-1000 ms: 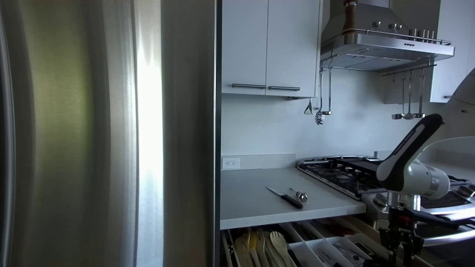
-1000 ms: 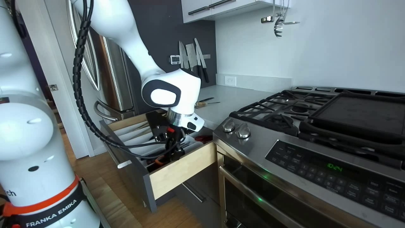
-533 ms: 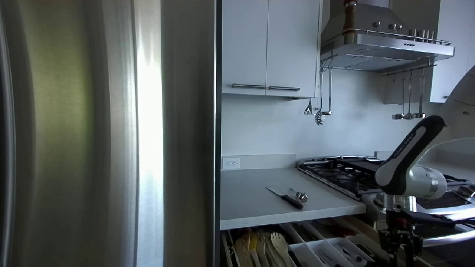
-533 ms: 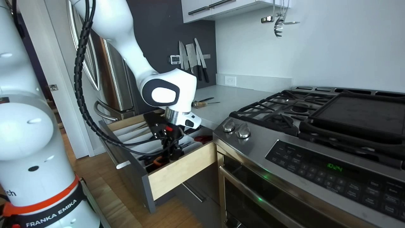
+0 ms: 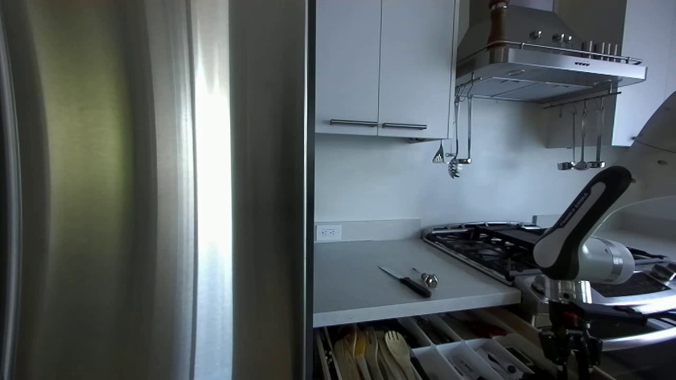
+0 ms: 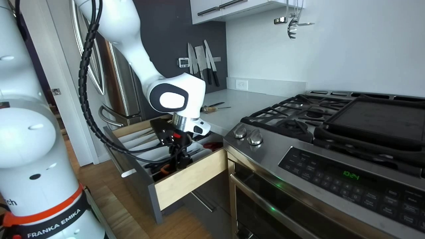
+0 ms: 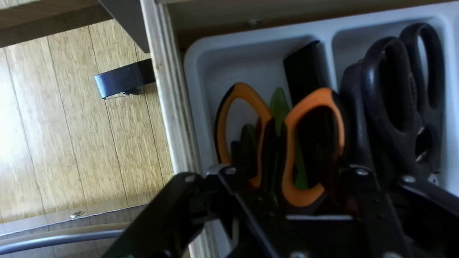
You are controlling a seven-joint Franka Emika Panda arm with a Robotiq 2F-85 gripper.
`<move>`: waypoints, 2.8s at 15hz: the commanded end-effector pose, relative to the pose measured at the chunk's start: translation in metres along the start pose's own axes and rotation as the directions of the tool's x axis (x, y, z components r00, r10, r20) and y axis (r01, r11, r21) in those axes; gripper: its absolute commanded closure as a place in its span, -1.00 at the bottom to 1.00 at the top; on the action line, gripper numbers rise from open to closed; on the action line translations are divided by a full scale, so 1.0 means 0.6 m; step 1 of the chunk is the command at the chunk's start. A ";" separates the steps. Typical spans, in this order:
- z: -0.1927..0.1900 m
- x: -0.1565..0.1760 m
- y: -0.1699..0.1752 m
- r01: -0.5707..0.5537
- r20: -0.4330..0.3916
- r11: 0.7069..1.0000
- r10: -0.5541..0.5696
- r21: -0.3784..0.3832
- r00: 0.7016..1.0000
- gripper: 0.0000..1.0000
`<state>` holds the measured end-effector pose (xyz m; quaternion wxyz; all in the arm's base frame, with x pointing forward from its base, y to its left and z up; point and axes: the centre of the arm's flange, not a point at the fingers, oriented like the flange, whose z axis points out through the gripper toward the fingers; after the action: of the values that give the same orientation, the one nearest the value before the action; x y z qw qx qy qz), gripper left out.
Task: Remove the orange and black scissors from the far right compartment of the opened drawer and place it on the counter top
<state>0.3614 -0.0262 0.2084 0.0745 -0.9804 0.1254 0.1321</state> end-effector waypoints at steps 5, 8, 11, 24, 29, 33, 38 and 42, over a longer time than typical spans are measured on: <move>0.055 -0.033 -0.010 -0.006 0.036 0.996 0.010 -0.094 0.999 0.12; 0.062 -0.040 -0.031 0.014 0.046 0.987 -0.007 -0.162 0.999 0.06; 0.070 -0.046 -0.052 0.030 0.046 0.976 -0.021 -0.214 0.999 -0.01; 0.074 -0.044 -0.057 0.045 0.060 0.977 -0.033 -0.210 0.998 0.85; -0.014 -0.049 -0.064 0.074 0.046 0.973 -0.065 -0.218 0.997 0.85; -0.076 -0.067 -0.065 0.147 0.086 0.959 -0.129 -0.244 0.988 0.85; -0.144 -0.088 -0.066 0.250 0.113 0.937 -0.228 -0.244 0.967 0.85; -0.202 -0.106 -0.071 0.323 0.111 0.920 -0.305 -0.223 0.946 0.85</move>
<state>0.3499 0.0140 0.3134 -0.0225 -0.9838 -0.0247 0.1761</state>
